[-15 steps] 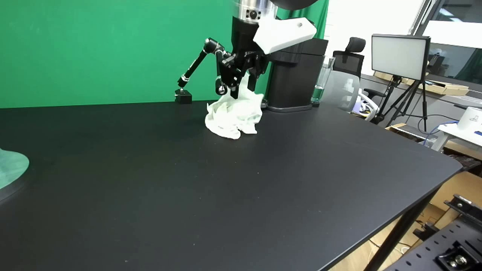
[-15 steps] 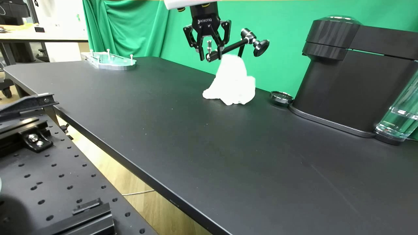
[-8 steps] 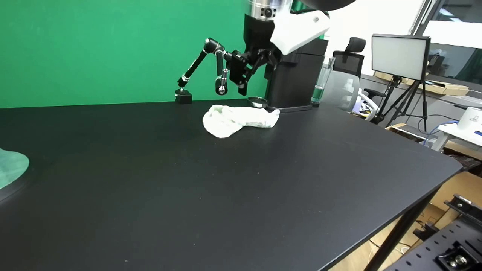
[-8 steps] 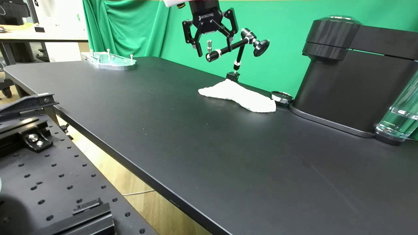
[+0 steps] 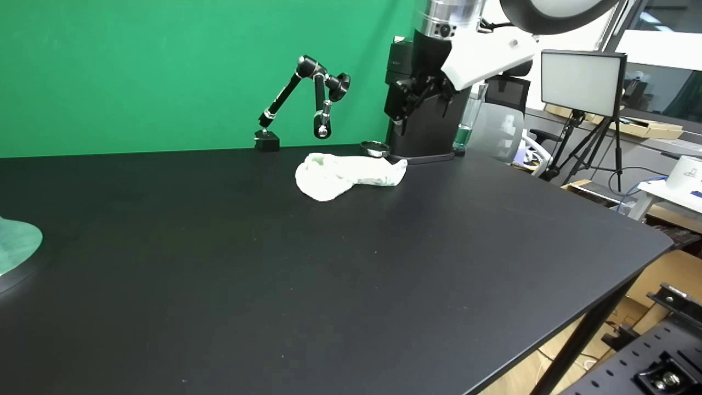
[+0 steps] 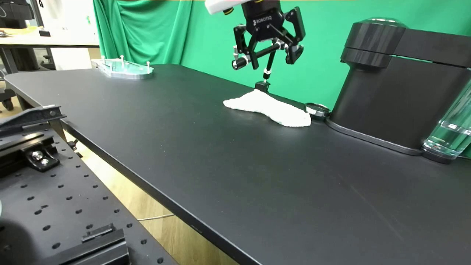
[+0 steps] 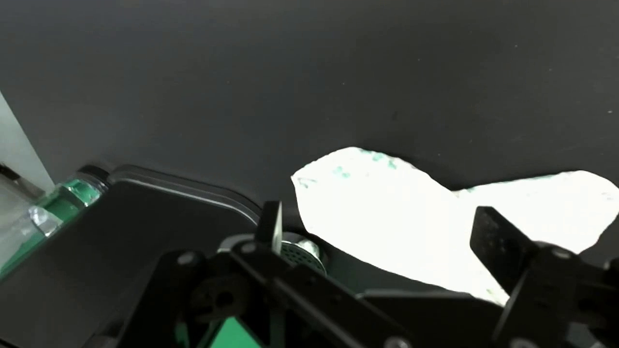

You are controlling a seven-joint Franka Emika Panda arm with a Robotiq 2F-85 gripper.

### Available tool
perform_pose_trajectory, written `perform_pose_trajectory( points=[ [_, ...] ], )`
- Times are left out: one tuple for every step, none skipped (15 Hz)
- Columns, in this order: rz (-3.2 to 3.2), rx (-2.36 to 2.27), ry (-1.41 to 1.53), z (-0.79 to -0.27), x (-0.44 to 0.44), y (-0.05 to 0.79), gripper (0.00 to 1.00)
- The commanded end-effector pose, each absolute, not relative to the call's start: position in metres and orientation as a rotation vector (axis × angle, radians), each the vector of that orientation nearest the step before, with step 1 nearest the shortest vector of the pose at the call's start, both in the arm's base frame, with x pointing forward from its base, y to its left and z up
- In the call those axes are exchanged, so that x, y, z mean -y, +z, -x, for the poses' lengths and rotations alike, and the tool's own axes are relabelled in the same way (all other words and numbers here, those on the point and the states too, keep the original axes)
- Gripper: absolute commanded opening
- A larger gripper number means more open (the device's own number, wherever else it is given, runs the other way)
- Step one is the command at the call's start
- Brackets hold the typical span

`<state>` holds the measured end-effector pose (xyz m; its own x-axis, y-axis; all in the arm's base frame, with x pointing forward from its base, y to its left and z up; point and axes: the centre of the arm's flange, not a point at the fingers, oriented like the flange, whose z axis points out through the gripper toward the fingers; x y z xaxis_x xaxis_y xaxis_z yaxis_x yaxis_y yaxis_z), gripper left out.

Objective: Hang the white cloth on the black object

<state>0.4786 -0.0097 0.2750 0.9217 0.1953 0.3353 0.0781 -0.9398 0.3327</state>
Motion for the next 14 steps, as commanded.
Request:
perform_pose_trajectory(
  points=[
    [-2.878,-0.037,0.537,-0.48,0.046,0.264,1.0],
    [-2.82,-0.097,0.532,-0.478,0.031,0.267,1.0],
    [-2.843,-0.067,0.531,-0.477,0.039,0.262,1.0],
    [-2.854,-0.05,0.529,-0.477,0.043,0.258,1.0],
    [-2.859,-0.045,0.526,-0.477,0.044,0.255,1.0],
    [-2.861,-0.046,0.526,-0.477,0.044,0.254,1.0],
    [-2.862,-0.047,0.528,-0.477,0.043,0.255,1.0],
    [-2.862,-0.047,0.53,-0.477,0.043,0.255,1.0],
    [-2.863,-0.047,0.53,-0.477,0.043,0.255,1.0],
    [-2.863,-0.047,0.53,-0.477,0.043,0.255,1.0],
    [-2.863,-0.047,0.53,-0.477,0.043,0.255,1.0],
    [-2.863,-0.047,0.53,-0.477,0.043,0.255,1.0],
    [-2.863,-0.047,0.53,-0.477,0.043,0.255,1.0],
    [-2.852,0.016,0.531,-0.479,0.039,0.253,1.0]
  ],
)
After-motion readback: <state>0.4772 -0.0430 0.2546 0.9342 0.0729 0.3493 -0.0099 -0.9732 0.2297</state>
